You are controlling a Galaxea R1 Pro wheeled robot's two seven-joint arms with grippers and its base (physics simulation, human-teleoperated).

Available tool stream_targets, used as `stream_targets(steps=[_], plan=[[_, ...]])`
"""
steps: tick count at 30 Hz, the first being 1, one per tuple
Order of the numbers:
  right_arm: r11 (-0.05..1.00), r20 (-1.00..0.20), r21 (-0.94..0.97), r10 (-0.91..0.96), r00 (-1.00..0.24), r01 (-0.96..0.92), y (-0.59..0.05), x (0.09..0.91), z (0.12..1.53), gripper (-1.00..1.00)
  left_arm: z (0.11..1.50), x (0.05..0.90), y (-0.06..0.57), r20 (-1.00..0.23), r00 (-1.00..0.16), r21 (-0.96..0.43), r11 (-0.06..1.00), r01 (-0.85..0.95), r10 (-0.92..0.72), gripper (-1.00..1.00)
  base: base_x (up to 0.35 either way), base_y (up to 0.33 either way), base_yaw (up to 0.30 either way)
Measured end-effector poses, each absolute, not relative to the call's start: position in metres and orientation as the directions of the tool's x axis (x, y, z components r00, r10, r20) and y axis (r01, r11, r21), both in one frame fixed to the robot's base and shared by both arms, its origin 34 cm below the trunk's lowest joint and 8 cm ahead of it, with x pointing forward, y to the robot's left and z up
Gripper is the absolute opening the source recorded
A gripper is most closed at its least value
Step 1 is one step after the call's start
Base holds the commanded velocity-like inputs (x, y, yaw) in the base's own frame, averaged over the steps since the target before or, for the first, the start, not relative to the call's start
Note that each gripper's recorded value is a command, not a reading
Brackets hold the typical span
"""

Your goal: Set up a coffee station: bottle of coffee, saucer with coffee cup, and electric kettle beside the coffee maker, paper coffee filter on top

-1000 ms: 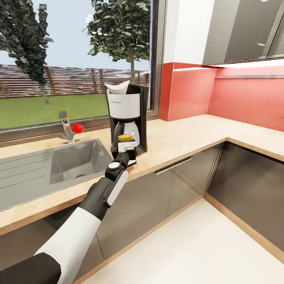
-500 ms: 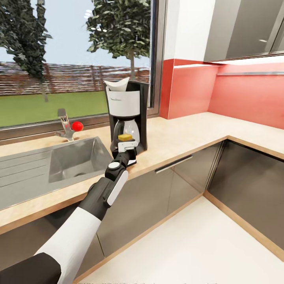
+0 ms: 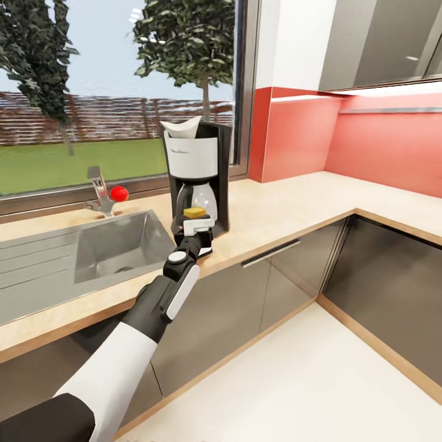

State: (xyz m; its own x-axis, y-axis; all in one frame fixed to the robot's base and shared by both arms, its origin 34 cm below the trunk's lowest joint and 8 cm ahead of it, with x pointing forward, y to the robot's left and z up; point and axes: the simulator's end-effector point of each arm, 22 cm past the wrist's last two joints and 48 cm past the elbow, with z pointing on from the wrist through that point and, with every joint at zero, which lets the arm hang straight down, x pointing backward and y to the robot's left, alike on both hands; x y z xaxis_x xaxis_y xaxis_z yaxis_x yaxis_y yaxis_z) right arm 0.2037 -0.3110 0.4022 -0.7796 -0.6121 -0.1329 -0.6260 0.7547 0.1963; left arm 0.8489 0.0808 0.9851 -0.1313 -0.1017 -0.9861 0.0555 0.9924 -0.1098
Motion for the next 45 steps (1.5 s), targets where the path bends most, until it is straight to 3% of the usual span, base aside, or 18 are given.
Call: stream_targets(steps=[42, 43, 45], plan=[[0.755, -0.117, 0.209, -0.612, -0.782, -0.622, -0.311, 0.196, 0.401, 1.0, 0.985, 0.852, 0.08, -0.986, -0.124, -0.119, 0.991, 0.059, -0.111, -1.0, 0.0, 0.0, 0.0], [0.755, -0.117, 0.209, -0.612, -0.782, -0.622, -0.311, 0.196, 0.401, 1.0, 0.985, 0.852, 0.08, -0.986, -0.124, -0.119, 0.991, 0.059, -0.111, 1.0, 0.0, 0.0, 0.0], [0.755, -0.117, 0.209, -0.612, -0.782, -0.622, -0.311, 0.196, 0.401, 1.0, 0.966, 0.853, 0.08, -0.981, -0.164, -0.116, 0.992, 0.053, -0.106, 1.0, 0.0, 0.0, 0.0]])
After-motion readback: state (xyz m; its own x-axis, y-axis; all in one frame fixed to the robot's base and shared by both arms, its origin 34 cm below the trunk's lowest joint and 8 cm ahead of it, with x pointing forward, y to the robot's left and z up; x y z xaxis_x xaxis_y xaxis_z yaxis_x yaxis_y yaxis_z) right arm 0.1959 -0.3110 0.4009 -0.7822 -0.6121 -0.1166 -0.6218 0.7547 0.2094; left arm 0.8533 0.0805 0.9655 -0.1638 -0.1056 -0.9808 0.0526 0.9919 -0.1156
